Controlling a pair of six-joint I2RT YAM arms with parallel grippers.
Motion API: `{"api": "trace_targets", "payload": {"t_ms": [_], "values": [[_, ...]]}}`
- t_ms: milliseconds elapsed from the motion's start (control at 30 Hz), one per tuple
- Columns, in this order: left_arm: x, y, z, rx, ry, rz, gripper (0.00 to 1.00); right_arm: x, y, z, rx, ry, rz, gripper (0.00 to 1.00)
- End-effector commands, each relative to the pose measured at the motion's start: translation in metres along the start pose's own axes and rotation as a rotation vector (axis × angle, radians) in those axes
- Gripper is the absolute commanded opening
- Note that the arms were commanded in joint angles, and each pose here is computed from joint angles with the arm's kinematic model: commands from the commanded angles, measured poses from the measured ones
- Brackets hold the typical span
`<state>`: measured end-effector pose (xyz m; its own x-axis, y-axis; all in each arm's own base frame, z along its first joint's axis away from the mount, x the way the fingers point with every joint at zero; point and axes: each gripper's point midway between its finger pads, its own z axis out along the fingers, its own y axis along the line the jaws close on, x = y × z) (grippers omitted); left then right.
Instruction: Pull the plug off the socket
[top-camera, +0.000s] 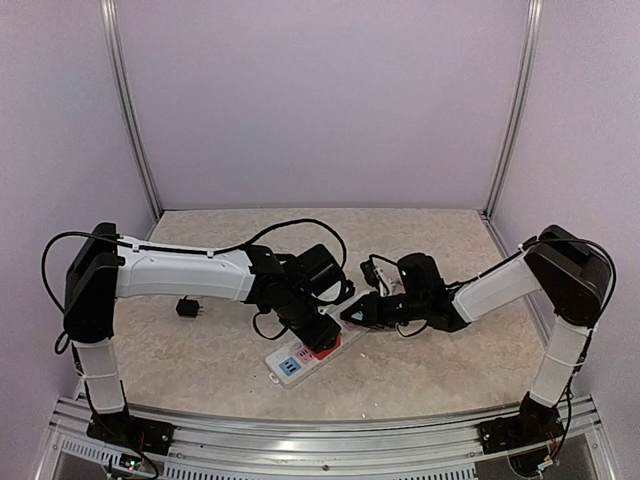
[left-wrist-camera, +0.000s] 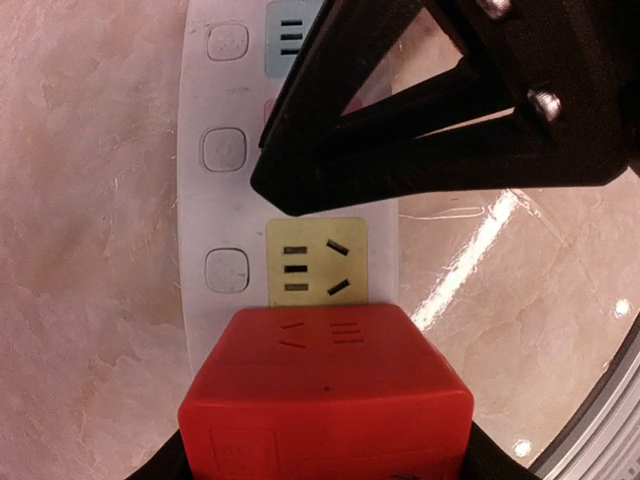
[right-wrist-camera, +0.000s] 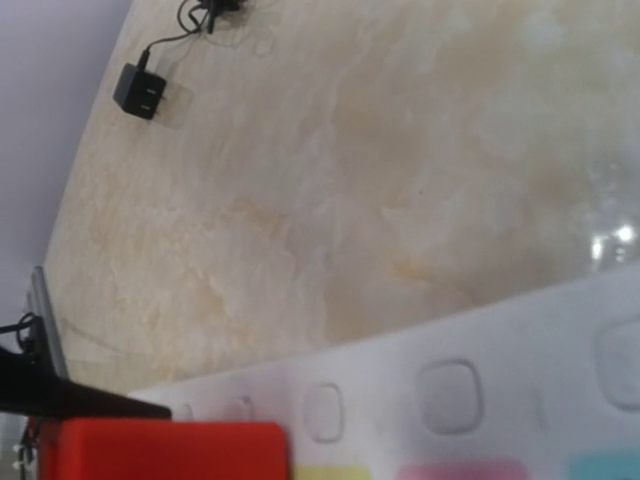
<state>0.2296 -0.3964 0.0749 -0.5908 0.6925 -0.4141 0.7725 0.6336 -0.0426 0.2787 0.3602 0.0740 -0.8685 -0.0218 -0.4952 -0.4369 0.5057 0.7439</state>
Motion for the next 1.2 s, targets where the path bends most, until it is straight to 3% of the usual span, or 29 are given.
{"api": "trace_targets", "payload": {"t_ms": [0,233,867,1167], "values": [[-0.024,-0.016,0.002,0.047,-0.076,0.024,0.31,-0.002,0.011,0.011,-0.085,-0.006,0.023,0.14],[-0.024,-0.015,0.001,0.047,-0.078,0.022,0.31,0.004,0.006,0.018,-0.114,0.001,0.045,0.00],[-0.022,-0.016,0.003,0.047,-0.074,0.025,0.30,-0.024,0.029,0.045,-0.272,-0.029,0.087,0.00],[-0.024,-0.015,-0.002,0.044,-0.082,0.020,0.29,-0.003,0.006,0.055,-0.252,0.007,0.130,0.00]]}}
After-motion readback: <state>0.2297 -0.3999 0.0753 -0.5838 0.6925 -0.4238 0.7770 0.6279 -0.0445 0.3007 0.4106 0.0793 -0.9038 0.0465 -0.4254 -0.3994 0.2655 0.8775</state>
